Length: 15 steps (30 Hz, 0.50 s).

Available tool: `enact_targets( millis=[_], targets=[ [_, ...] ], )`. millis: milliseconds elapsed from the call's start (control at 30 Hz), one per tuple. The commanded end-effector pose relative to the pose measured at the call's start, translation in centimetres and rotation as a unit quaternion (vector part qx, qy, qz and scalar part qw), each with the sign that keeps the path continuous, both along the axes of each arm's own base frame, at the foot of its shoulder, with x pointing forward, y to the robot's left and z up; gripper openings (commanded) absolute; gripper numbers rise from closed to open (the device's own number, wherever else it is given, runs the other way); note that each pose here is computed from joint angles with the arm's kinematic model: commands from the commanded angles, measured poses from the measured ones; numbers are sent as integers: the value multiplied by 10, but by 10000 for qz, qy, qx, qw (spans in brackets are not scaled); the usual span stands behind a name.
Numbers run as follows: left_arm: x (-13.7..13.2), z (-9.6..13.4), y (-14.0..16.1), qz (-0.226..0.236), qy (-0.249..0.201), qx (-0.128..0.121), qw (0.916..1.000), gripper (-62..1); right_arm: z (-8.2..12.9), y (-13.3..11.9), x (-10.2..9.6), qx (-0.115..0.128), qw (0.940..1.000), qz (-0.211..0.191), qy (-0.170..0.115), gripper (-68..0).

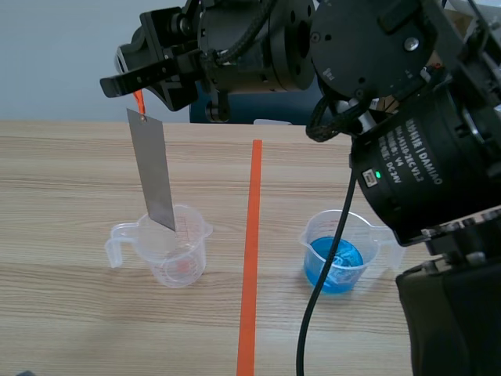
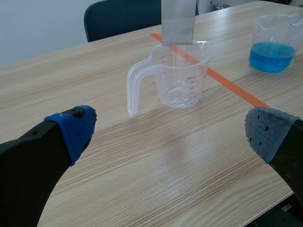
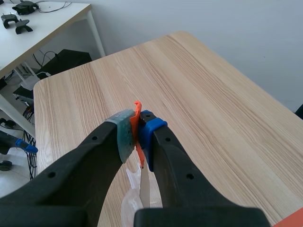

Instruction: Do the redox reaction experiment. put the plate into the left beaker

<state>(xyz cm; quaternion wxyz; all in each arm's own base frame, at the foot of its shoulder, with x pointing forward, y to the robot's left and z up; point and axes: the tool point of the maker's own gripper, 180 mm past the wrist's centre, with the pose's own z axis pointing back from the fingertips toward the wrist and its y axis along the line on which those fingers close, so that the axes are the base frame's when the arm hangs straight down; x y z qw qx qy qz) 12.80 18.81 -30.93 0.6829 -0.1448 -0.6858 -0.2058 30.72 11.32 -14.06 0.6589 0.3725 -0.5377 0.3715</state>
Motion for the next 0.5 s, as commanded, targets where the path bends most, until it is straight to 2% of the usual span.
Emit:
enact_targets(
  millis=[0, 467],
  targets=[
    [-2, 3, 1, 45, -42, -49, 10000, 14, 11, 1, 1, 144, 9998, 38, -135, -673],
    [-2, 3, 1, 47, -42, -51, 10000, 14, 13, 1, 2, 193, 9997, 29, -156, -673]
  ],
)
